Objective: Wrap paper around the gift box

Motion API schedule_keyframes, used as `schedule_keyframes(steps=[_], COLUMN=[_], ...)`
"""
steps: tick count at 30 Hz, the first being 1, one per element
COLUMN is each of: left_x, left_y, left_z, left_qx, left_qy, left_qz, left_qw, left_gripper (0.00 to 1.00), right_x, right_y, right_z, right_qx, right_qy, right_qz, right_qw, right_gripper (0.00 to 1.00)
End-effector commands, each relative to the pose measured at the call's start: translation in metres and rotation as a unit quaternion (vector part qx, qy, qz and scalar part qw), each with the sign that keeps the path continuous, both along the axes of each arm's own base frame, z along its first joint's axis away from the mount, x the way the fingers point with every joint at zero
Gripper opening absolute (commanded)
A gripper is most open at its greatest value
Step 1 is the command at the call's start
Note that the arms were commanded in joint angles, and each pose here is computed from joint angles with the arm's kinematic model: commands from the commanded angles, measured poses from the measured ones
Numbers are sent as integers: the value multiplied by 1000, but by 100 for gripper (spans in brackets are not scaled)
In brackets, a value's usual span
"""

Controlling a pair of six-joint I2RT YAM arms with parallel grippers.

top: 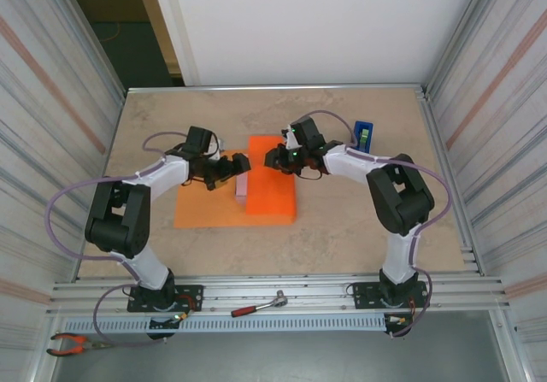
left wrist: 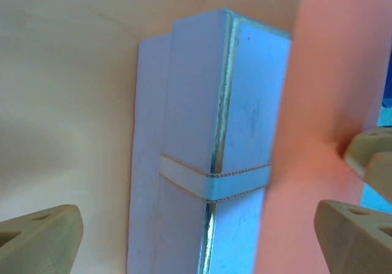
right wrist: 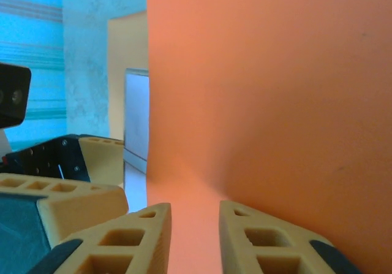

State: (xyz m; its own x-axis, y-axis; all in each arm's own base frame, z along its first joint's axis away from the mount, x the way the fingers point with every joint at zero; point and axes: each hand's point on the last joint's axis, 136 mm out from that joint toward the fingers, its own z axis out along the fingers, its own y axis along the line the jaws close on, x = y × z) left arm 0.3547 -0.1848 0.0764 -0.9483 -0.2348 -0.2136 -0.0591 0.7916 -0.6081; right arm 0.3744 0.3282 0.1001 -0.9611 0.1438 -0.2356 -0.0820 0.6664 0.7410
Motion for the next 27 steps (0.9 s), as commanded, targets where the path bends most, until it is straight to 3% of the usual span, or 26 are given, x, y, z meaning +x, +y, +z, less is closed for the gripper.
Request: schedule_keyframes(steps=[1,5,10,15,27], left_x=[-2,-2,1,2,-4], left_y=[-4,-9,-15,-18,-33], left_z=[0,-5,-8,-1,7], left_qx=[-7,-11,-21,-31,-64], left_qy=[-5,-4,-6,-12,-22], left_qz=[3,3,0,-6,-3], left_qw=[1000,1000,1000,999,998], left_gripper=[97,97,96,96,96], right_x=[-7,-10,-16,-19,-14], right_y=[-30,-48,-32,-18,-33], right_z=[4,-7,-22,-25,-10], right_qx=[-25,-54,-63,-68,-84], right_qy=[2,2,10,8,-9], right_qz=[-19,-30,-7,7,-11], right_qw=[1000,998,998,998,996], right_gripper=[32,39,23,15,12])
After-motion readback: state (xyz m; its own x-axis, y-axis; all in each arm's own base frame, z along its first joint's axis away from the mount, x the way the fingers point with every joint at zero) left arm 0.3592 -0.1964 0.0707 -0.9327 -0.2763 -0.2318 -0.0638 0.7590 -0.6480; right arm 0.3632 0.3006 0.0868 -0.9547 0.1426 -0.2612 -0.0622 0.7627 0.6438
